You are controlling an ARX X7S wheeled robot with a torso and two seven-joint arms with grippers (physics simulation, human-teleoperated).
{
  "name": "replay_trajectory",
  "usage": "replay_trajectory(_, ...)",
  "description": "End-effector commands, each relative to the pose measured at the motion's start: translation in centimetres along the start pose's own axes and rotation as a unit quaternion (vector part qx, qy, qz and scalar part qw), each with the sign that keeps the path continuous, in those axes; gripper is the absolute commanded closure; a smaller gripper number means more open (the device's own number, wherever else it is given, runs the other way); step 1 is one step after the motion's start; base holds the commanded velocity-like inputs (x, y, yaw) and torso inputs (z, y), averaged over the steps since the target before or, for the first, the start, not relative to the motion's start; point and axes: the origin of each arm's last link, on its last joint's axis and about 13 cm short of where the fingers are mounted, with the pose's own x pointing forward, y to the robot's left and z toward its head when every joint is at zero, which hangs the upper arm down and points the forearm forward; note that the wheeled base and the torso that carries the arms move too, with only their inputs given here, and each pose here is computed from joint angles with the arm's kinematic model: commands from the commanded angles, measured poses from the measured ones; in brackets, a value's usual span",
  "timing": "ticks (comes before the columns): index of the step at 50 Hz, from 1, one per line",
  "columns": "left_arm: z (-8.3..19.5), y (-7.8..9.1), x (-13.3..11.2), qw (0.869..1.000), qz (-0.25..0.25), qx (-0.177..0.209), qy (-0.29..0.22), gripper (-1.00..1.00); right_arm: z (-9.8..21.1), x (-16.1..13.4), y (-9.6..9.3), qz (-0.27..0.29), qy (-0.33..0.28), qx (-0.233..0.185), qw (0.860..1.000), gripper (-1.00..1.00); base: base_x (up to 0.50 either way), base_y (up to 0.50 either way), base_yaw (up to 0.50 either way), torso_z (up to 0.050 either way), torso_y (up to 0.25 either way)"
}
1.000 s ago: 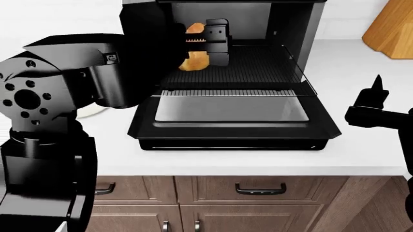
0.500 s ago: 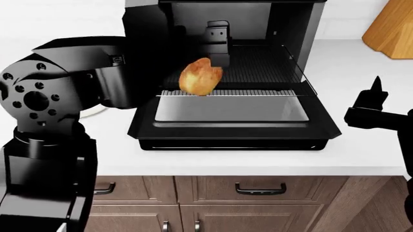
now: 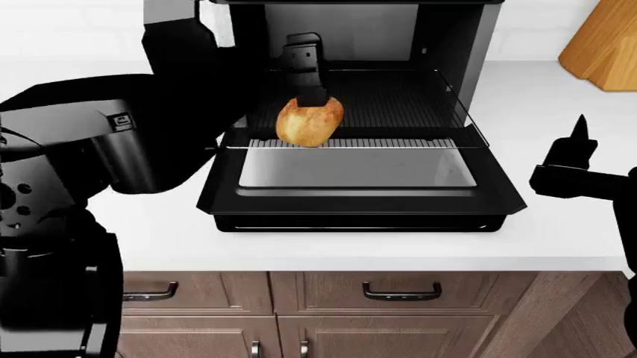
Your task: Place the bread on the rack of the toaster oven.
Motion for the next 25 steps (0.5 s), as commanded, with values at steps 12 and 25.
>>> replay_trajectory(12,-1.4,2.8,-2.0,0.999,0.021,-0.015,-0.042,-1.0,0.4,-0.3,0.2,0.003,-0.01,-0.008,1.0,-1.0,0.0,0.0,0.0,0.0,0.0)
replay_trajectory(25,-2.2,4.1,-3.2,0.997,0.037,-0.018,-0.066,-1.0,0.7,-0.5,0.3,0.006,-0.016,-0.012,1.0,-1.0,0.0,0.0,0.0,0.0,0.0)
